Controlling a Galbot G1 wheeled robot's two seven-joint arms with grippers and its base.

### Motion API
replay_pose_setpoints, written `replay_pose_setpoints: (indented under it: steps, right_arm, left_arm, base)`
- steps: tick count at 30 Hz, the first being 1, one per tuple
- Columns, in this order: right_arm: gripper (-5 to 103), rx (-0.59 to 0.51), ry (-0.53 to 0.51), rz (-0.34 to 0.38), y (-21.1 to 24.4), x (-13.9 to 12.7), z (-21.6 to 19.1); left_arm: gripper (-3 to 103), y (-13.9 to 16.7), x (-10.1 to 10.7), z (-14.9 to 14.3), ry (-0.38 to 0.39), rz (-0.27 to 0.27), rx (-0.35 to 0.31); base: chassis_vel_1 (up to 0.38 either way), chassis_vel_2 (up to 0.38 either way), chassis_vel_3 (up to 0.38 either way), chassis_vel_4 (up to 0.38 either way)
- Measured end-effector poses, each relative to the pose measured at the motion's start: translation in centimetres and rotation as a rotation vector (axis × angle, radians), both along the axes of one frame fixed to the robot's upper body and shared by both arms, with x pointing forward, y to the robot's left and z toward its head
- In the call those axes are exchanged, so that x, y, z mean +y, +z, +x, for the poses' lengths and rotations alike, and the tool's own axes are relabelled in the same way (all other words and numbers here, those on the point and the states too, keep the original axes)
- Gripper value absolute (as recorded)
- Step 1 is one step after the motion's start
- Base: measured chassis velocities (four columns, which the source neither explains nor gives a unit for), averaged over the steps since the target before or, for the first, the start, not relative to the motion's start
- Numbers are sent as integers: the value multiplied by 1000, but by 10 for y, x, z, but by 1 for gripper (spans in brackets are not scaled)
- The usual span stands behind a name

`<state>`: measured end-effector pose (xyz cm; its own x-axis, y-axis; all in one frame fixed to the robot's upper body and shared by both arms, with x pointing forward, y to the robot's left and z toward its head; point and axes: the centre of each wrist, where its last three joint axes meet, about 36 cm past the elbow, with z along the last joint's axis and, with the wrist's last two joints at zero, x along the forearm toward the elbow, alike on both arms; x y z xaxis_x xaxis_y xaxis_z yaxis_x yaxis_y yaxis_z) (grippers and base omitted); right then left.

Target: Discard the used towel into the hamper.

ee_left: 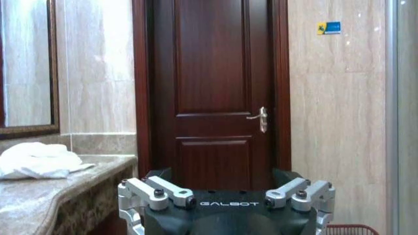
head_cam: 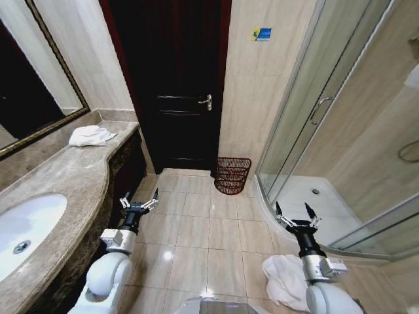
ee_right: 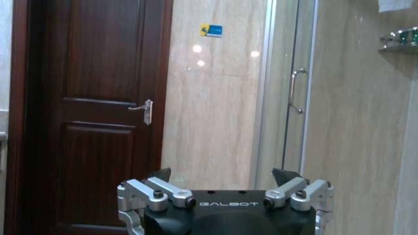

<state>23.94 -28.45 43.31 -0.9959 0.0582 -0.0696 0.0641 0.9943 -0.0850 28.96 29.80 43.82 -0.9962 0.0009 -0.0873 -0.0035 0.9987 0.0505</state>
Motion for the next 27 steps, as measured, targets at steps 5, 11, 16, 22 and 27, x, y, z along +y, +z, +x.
replay_pose_setpoints:
  steps: [5, 11, 16, 22, 27]
  right_arm:
    - [100, -3, -4, 5, 3, 0, -2]
    - [100, -17, -3, 13, 9, 1, -4]
    - [100, -18, 0, 11, 9, 1, -5]
    - [100, -15, 13, -8, 5, 0, -8]
    - [100, -10, 5, -12, 2, -1, -10]
  left_arm:
    - [100, -2, 0, -2, 2, 15, 4]
    - [100, -6, -1, -5, 1, 26, 6]
    - [100, -6, -2, -5, 3, 23, 8]
    - [100, -6, -2, -5, 1, 22, 9]
    - [100, -7, -4, -5, -2, 24, 13]
  base:
    - [0, 0, 0, 0]
    - [0, 0, 0, 0]
    - [0, 0, 0, 0]
    - [0, 0, 0, 0]
    - [0, 0, 0, 0]
